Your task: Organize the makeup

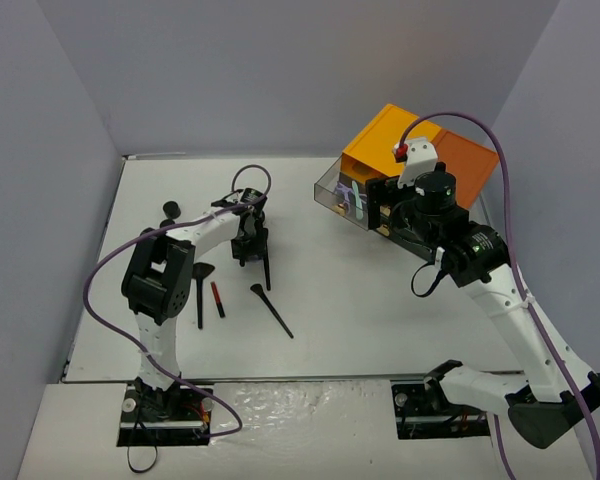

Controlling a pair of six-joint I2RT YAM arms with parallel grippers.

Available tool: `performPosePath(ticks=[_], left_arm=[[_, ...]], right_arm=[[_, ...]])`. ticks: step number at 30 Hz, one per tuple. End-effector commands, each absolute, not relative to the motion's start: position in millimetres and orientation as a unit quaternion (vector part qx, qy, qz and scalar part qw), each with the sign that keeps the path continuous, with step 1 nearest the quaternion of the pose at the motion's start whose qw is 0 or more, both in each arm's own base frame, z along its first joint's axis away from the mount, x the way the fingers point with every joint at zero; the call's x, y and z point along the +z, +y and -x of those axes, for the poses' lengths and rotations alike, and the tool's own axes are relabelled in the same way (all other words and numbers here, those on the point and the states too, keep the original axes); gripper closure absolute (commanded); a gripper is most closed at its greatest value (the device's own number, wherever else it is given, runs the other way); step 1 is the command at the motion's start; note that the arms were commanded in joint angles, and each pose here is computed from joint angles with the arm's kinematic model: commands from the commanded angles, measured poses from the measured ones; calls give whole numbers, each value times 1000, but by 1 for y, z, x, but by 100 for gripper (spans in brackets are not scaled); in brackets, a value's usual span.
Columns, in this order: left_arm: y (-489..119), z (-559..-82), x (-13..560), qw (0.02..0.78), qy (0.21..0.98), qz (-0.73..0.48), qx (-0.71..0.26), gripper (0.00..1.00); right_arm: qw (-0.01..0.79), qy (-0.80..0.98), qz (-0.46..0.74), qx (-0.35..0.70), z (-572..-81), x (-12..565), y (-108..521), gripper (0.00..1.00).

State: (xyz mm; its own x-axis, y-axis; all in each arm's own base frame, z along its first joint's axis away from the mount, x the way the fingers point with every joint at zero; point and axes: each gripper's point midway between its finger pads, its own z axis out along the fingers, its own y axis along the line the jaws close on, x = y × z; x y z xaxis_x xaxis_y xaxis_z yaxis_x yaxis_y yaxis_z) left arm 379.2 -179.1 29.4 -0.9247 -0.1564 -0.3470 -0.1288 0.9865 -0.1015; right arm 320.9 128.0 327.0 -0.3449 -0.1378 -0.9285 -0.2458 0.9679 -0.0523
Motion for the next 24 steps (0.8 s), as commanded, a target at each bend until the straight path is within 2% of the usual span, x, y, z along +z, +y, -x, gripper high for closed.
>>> performPosePath(ticks=[1,15,24], left_arm=[[-191,-394,56,215,972,70,-64,63],[-192,-405,41,207,975,70,-48,65],[-193,-397,39,199,976,72,-44,89]], right_arm=[[590,799,102,52,-328,345,126,0],[583,804,105,55,-328,338,129,0],[584,802,106,62,-328,340,131,0]])
